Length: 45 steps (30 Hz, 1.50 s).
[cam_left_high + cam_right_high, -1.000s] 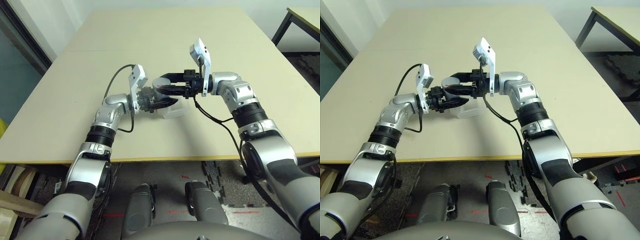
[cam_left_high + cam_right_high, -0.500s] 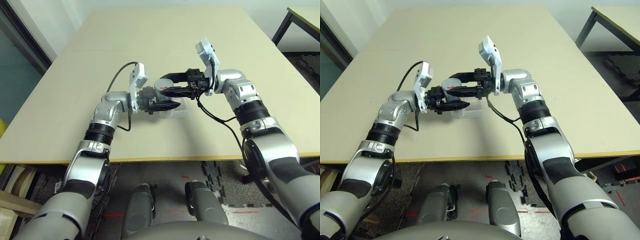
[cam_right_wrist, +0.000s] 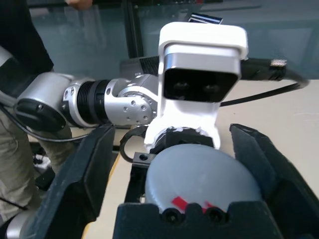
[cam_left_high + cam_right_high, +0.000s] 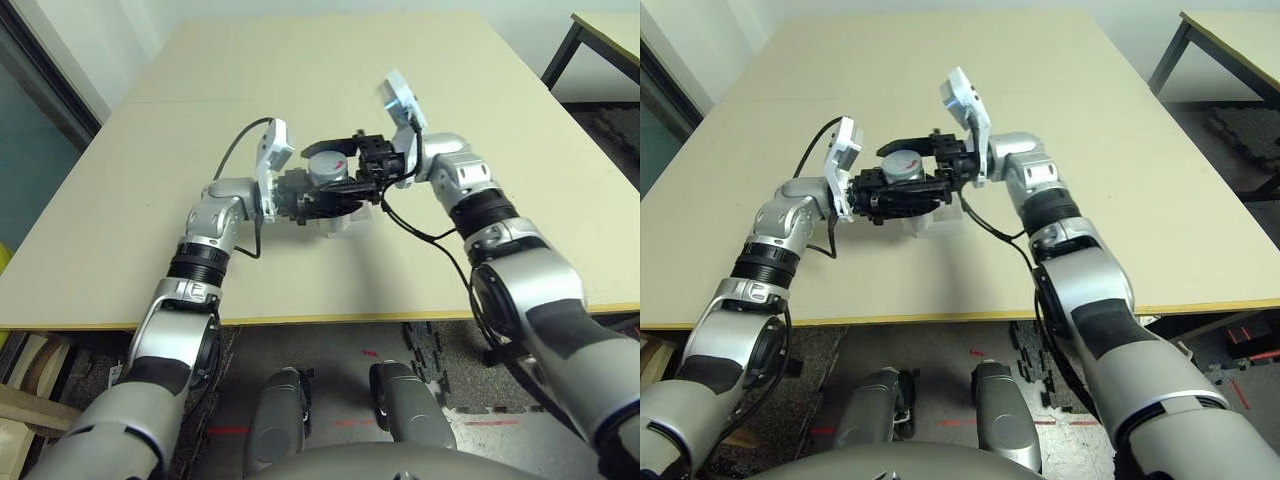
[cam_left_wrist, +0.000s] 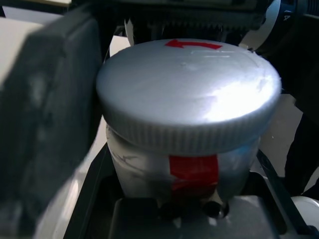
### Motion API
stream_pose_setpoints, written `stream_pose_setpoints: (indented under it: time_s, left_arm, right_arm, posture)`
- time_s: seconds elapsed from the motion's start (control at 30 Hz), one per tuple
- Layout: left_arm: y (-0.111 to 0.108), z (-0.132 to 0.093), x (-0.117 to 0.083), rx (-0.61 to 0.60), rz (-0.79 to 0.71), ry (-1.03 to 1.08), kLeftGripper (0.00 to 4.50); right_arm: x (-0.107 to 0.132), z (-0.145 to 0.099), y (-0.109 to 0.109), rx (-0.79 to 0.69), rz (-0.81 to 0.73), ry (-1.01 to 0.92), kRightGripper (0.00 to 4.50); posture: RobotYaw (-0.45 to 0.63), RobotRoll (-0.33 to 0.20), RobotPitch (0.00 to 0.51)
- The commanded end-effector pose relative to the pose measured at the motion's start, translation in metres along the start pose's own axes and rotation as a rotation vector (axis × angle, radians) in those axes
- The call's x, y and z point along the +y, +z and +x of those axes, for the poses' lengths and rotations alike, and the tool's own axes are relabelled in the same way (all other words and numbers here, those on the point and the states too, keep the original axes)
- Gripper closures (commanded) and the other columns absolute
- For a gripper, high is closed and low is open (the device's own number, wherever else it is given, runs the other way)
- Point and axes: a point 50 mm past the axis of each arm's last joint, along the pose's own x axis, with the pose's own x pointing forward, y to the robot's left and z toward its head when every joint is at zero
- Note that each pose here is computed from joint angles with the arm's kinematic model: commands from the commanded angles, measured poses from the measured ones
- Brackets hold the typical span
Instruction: Pour the medicine from the bottle into the box.
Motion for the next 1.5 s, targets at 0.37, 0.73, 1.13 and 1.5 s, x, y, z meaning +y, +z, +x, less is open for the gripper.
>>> stream_pose_setpoints:
  time_s: [0.37,0.73,1.13,1.5]
  left_arm:
    - [-0.005,-0.006,0.003,0.024,-0.017,0.052,1.83]
    - [-0.003,-0.009,0.004,0.016,0.007,0.075,1.83]
    - [-0.015,-0.011,0.004,0.023,0.010,0.105,1.83]
    - [-0.017,-0.008,0.006,0.022,0.021,0.118,1.83]
  right_arm:
    - [-0.006,-0.024,0.006,-0.002,-0.005,-0.107,0.00]
    - [-0.007,-0.029,0.003,0.002,-0.002,-0.168,0.00]
    - [-0.009,-0.032,0.001,0.010,-0.002,-0.231,0.00]
    - [-0.007,-0.034,-0.003,0.012,0.006,-0.246,0.00]
  posture:
    - [-0.20,0.000,0.080]
    - [-0.19,0.000,0.075]
    - [-0.20,0.000,0.081]
    - [-0.20,0.000,0.087]
